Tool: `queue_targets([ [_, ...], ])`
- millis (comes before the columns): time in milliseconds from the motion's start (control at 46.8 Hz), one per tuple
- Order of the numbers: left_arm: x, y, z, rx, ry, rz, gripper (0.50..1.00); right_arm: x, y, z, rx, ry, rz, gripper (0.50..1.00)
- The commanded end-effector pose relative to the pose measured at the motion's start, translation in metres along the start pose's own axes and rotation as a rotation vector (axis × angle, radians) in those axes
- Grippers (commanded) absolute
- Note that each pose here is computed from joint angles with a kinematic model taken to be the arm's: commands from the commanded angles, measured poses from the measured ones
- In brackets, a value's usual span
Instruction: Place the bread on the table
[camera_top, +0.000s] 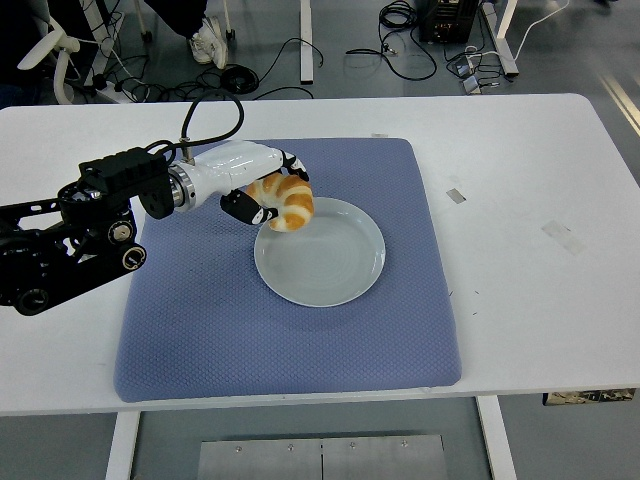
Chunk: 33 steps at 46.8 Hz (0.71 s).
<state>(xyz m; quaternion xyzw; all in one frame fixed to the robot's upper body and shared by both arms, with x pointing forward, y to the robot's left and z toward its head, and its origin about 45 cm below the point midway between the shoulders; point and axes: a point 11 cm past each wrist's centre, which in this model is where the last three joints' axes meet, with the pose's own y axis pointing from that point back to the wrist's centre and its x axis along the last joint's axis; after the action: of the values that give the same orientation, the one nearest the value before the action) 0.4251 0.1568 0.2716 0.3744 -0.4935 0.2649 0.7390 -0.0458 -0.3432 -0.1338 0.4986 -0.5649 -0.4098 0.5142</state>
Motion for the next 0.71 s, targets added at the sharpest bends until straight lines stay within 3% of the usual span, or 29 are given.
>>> queue_targets([
  [0,0.003,0.005,-0.009,0.018,-0.002,0.013,0.545,0.000,0.000,0.000,0.000,0.001,0.000,1.000],
  [684,-0.016,0.054,-0.080,0.123,-0.026,0.133,0.548,0.000,0.000,0.000,0.000,-0.001,0.000,1.000],
])
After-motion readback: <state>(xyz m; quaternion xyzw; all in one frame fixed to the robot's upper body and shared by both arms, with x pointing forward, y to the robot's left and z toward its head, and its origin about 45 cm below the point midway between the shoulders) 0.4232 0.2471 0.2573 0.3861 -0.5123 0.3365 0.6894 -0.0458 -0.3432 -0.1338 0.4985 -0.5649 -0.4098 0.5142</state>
